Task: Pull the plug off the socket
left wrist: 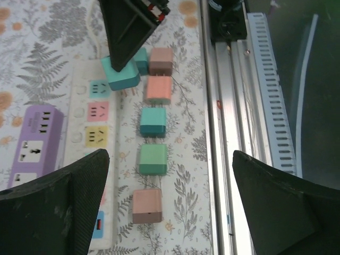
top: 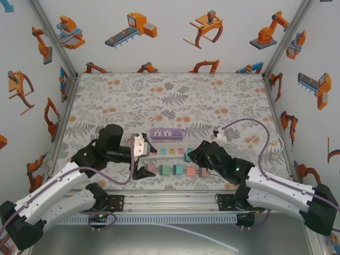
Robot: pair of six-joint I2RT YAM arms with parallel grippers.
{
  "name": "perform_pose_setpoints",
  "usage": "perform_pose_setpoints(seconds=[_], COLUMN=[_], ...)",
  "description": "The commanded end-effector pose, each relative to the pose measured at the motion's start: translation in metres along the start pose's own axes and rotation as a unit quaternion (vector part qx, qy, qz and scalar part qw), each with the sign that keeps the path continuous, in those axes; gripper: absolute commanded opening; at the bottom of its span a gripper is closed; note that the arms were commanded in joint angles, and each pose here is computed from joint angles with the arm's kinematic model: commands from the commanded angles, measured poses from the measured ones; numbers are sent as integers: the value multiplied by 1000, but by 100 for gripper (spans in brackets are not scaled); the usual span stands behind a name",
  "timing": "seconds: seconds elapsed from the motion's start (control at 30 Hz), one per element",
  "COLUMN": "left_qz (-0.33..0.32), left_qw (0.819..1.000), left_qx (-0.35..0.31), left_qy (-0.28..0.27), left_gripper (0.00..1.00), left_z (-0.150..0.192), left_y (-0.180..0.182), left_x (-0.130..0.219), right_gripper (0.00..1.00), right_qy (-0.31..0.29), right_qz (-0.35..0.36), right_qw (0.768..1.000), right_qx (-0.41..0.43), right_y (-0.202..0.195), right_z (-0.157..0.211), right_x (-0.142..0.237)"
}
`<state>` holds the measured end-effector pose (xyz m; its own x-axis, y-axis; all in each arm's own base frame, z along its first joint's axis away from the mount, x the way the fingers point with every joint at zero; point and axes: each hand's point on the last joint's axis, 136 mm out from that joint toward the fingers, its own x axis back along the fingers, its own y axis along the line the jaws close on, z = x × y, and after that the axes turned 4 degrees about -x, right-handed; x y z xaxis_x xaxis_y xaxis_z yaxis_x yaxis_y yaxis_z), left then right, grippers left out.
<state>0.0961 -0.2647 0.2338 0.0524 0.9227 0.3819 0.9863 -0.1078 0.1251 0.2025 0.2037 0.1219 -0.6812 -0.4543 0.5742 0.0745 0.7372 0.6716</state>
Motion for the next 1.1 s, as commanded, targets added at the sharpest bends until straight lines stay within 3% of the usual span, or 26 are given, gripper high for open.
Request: perform_pose_setpoints(seconds=[0.0,0.2,0.53,0.8,1.07], left_qz=[31,30,25,23,20], left_qw=[999,999,999,999,999], left_qx=[-12,-11,-10,-8,-7], left_qy=[8,13,19,24,28], left_gripper=[94,100,97,97,97], left_z=[8,14,16,19,22], left_y=[-13,-14,-11,-9,-8], left_x=[-4,-7,-8,-10,-11], right_gripper=[23,24,29,41,43], right_qy=[-31,-25,-28,-23,-27], right_qz=[-2,21,56,75,78], right_qw=[999,999,998,997,996], right_qx=[-39,-33,-31,-28,-24], right_y=[2,-12,-37,-46,-45], right_z=[-5,11,23,26,21], right_x=[-9,-21,-29,-28,-20])
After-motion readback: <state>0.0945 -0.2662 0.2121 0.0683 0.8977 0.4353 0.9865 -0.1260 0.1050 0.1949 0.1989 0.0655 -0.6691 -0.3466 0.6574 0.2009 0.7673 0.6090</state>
